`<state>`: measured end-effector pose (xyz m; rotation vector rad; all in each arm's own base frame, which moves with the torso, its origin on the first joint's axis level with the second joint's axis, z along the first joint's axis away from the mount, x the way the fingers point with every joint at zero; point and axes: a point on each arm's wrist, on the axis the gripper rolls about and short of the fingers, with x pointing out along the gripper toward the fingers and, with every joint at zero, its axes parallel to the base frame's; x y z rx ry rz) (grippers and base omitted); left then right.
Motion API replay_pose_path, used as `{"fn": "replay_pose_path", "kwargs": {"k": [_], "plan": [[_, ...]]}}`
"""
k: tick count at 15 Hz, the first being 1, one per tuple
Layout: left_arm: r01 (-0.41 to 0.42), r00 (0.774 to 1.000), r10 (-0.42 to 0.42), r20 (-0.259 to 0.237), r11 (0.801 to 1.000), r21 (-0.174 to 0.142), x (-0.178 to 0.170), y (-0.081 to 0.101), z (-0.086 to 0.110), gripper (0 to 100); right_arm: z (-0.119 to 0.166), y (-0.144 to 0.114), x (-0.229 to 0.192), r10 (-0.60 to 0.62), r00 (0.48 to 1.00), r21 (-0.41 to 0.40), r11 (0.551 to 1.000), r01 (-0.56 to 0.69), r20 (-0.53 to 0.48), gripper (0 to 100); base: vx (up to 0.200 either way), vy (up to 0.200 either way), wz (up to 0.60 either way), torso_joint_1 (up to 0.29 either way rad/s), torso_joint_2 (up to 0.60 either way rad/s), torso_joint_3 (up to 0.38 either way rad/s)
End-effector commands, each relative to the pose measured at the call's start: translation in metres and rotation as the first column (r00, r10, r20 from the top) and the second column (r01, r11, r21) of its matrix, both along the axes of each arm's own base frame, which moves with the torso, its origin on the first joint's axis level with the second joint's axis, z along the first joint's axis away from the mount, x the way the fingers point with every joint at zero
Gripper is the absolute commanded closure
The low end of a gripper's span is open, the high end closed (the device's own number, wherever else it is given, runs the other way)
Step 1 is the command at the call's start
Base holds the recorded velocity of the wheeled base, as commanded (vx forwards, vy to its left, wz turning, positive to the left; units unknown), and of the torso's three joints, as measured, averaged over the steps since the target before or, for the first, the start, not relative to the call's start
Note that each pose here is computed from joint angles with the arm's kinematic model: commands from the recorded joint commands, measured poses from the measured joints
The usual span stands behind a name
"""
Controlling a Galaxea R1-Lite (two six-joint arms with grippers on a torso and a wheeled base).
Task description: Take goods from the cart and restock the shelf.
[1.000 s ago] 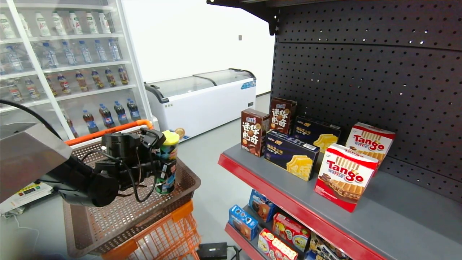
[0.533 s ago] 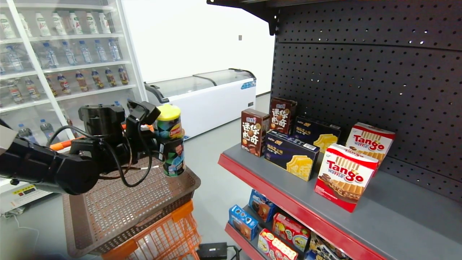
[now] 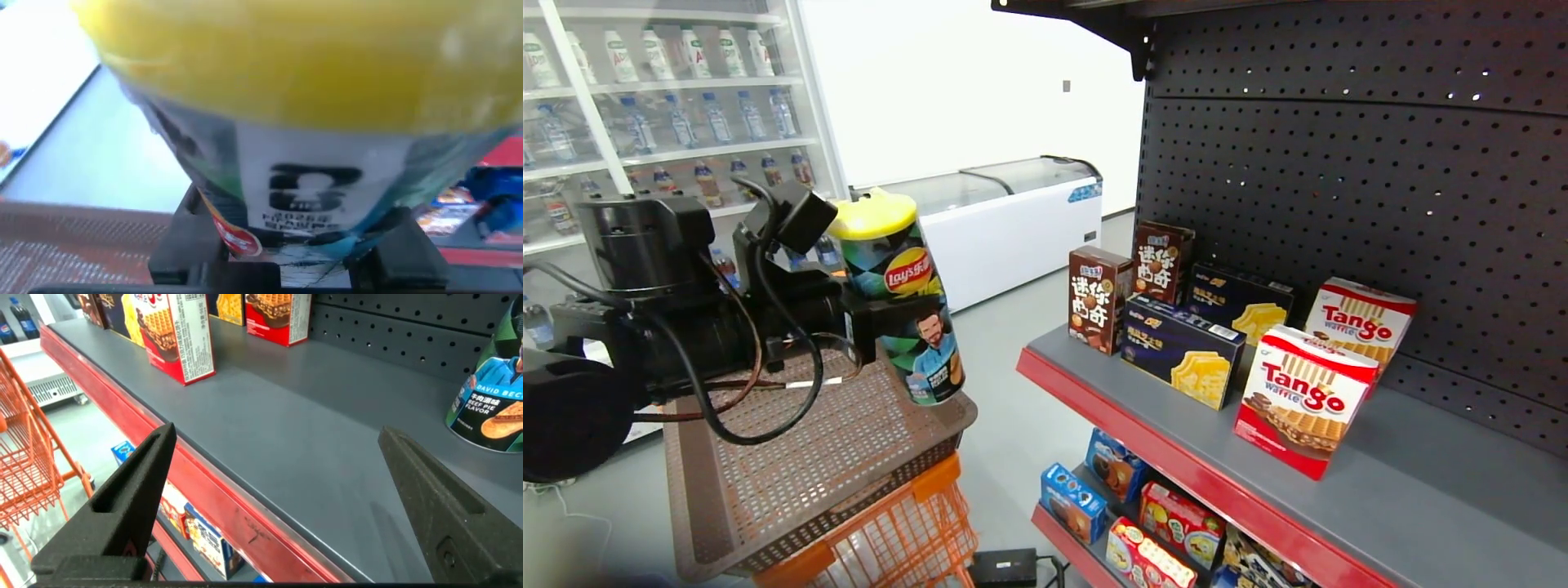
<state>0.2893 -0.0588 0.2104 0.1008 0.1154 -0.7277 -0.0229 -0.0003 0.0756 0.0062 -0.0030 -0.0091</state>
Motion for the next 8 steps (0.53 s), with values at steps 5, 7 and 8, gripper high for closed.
{"fn": "replay_pose_path", "kwargs": {"k": [5,7,8], "plan": [[0.195,0.981,-0.195,0.014,0.981,-0.017,-0.033,-0.033,0.007,100,0.000,0.000,0.000,0.000,1.000,-0.002,1.000,0.000,-0.001,0,0.000,0.000,0.00,0.000,0.00,0.000],[0.223,0.975,-0.223,0.007,0.975,-0.014,-0.034,-0.041,0.013,100,0.000,0.000,0.000,0.000,1.000,-0.002,1.000,0.000,-0.001,0,0.000,0.000,0.00,0.000,0.00,0.000],[0.236,0.972,-0.236,-0.002,0.972,-0.013,-0.036,-0.044,0.013,100,0.000,0.000,0.000,0.000,1.000,-0.002,1.000,0.000,-0.001,0,0.000,0.000,0.00,0.000,0.00,0.000]]}}
